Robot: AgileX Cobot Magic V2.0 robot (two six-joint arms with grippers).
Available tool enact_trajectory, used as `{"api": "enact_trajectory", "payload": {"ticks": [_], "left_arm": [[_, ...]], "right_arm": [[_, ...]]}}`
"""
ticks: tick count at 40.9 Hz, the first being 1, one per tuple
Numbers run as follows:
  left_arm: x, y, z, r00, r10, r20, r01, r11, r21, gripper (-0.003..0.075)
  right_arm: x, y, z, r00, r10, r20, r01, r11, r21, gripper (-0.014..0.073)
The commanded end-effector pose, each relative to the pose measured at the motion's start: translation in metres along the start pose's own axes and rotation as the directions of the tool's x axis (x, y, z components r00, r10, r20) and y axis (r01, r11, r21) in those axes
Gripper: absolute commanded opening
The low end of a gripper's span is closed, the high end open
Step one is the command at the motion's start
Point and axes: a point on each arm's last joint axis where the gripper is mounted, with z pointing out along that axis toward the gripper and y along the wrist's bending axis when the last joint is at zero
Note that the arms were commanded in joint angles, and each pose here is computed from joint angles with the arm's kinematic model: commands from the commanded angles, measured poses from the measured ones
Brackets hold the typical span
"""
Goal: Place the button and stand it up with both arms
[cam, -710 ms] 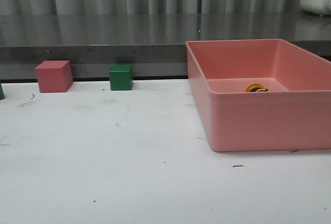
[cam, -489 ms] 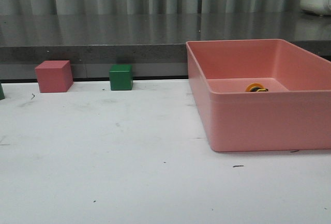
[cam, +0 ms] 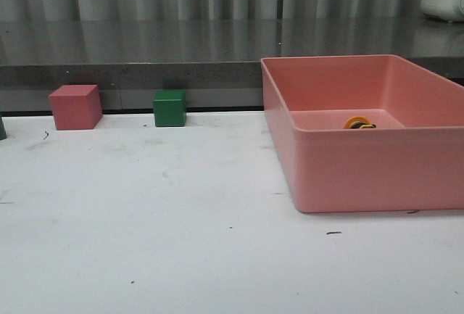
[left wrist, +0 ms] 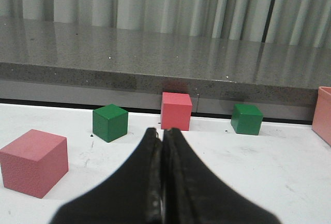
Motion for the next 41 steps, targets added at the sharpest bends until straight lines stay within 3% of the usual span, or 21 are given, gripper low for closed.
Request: {"api": "enact_trajectory", "payload": {"ticks": [1,18,27,33,41], "left_arm": [[-0.003,0.000,-0.002,0.997,-0.007,0.083,0.006,1.000,0.005,-0.0020],[-0.004,0.000,-0.002,0.995,-0.007,0.095,0.006,1.000,0.006,-0.0020],[-0.014,-0.001,-0.003,0.983,-0.008,0.185,0.005,1.000,0.013,-0.0020],[-0.048,-0.004,-0.010,0.967,-0.026,0.252,0.020,1.000,0.023,-0.0020],[-0.116,-0.010,-0.031,0.949,-0.036,0.312,0.025,0.999,0.039,-0.0020]], "right_arm": [[-0.009,0.000,-0.002,0.995,-0.003,0.098,0.003,1.000,0.004,-0.0068],[-0.010,0.000,-0.002,0.994,-0.003,0.110,0.003,1.000,0.004,-0.0068],[-0.019,0.000,-0.004,0.989,-0.003,0.147,0.003,1.000,0.003,-0.0068],[-0.057,0.004,-0.013,0.984,-0.003,0.176,0.005,1.000,-0.008,-0.0068],[-0.118,0.009,-0.030,0.983,-0.026,0.183,0.029,0.999,-0.014,-0.0068]]}}
